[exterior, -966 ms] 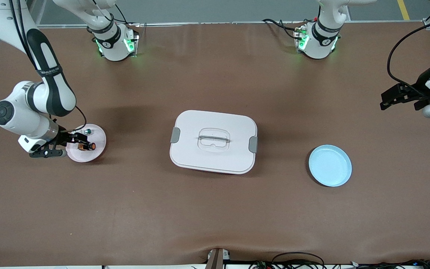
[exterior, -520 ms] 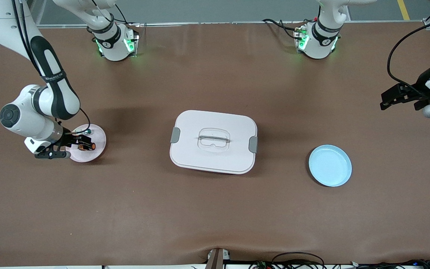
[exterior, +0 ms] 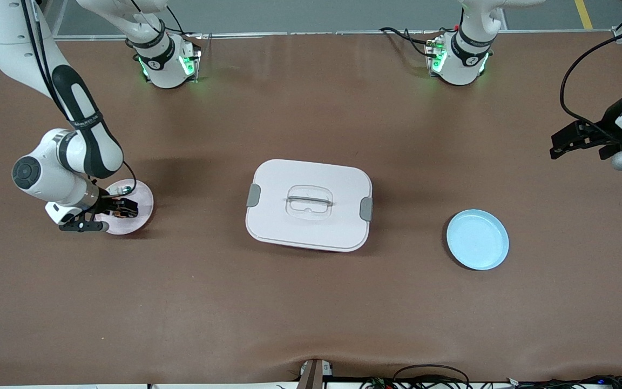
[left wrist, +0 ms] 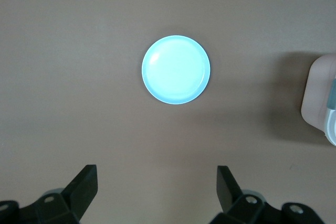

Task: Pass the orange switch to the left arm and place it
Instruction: 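Close the right gripper on the orange switch and lift it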

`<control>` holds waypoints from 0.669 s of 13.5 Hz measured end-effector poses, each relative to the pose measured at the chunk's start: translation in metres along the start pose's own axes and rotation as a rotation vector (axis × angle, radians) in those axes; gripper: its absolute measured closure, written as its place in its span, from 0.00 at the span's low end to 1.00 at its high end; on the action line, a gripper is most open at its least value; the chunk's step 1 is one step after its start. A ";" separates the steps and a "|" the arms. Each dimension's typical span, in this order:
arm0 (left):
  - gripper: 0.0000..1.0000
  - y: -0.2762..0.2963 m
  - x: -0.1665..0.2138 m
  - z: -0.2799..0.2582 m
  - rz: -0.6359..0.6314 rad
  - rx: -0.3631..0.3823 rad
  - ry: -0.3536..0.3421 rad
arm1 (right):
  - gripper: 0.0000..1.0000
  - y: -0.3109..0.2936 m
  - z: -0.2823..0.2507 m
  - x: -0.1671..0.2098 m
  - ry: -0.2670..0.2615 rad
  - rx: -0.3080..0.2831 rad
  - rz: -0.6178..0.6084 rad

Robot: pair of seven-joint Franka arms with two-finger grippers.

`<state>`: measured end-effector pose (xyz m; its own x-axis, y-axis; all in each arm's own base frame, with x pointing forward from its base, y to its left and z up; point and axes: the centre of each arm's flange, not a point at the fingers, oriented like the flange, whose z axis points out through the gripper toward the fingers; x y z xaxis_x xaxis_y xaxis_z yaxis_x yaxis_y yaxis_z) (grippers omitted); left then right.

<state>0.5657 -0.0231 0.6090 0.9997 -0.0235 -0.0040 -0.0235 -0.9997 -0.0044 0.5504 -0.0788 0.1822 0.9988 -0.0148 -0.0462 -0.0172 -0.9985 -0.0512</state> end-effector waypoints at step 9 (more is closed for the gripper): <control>0.00 0.000 0.000 0.000 0.000 0.000 0.000 | 0.27 -0.001 0.005 0.000 -0.004 0.001 -0.001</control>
<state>0.5657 -0.0231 0.6090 0.9997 -0.0235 -0.0040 -0.0235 -0.9997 -0.0044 0.5501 -0.0777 0.1771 0.9987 -0.0136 -0.0499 -0.0162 -0.9985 -0.0518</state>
